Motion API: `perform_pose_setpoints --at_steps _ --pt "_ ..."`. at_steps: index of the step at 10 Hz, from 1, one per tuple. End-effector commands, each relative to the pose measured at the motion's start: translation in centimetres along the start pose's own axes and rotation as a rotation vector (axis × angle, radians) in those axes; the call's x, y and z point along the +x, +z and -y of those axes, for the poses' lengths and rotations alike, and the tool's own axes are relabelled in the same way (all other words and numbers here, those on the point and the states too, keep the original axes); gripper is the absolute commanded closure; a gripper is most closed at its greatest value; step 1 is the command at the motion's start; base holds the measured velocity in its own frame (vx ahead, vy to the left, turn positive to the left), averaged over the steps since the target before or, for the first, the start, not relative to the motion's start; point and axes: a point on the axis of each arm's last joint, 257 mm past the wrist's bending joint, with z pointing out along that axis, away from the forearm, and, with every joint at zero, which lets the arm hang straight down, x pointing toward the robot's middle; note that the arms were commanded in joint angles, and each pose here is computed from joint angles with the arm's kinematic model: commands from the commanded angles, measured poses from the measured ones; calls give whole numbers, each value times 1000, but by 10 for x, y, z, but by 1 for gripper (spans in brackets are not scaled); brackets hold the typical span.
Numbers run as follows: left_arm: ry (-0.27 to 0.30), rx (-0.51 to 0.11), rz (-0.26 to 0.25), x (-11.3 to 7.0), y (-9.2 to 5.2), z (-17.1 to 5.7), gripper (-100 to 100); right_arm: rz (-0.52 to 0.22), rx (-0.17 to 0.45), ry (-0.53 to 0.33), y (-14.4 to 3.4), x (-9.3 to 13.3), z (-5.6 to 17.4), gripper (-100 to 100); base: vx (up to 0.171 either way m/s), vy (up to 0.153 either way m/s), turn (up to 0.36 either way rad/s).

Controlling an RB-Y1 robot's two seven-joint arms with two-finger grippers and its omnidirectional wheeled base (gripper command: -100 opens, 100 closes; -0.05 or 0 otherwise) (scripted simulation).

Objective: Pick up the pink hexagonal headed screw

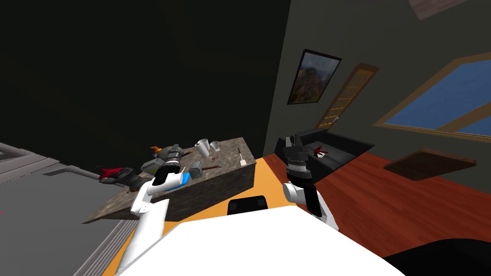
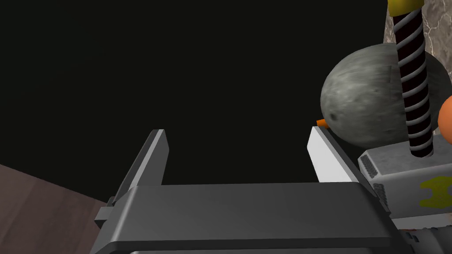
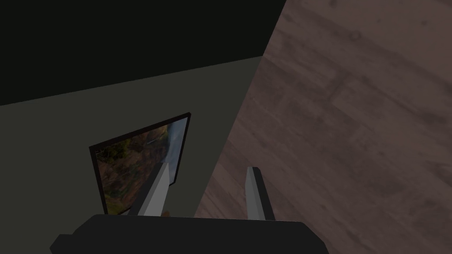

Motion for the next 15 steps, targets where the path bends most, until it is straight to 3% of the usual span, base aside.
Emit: perform_pose_setpoints --at_steps 1,2,5,7,10,15 --pt "7 -59 30 -16 8 -16 -100 0 0 0 0 0 0 0 -4 -24 -113" --pt "7 -79 30 -16 7 -21 -100 0 0 0 0 0 0 0 -7 -22 -73" --pt "10 -189 83 -45 19 -52 -100 0 0 0 0 0 0 0 -4 -42 -84" --pt "9 -223 83 -45 17 -61 -100 0 0 0 0 0 0 0 -2 -30 -31" --pt "1 -340 129 -71 22 -93 -100 0 0 0 0 0 0 0 2 -46 -93" --pt "-18 -513 163 -90 16 -137 -100 0 0 0 0 0 0 0 10 -58 -86"
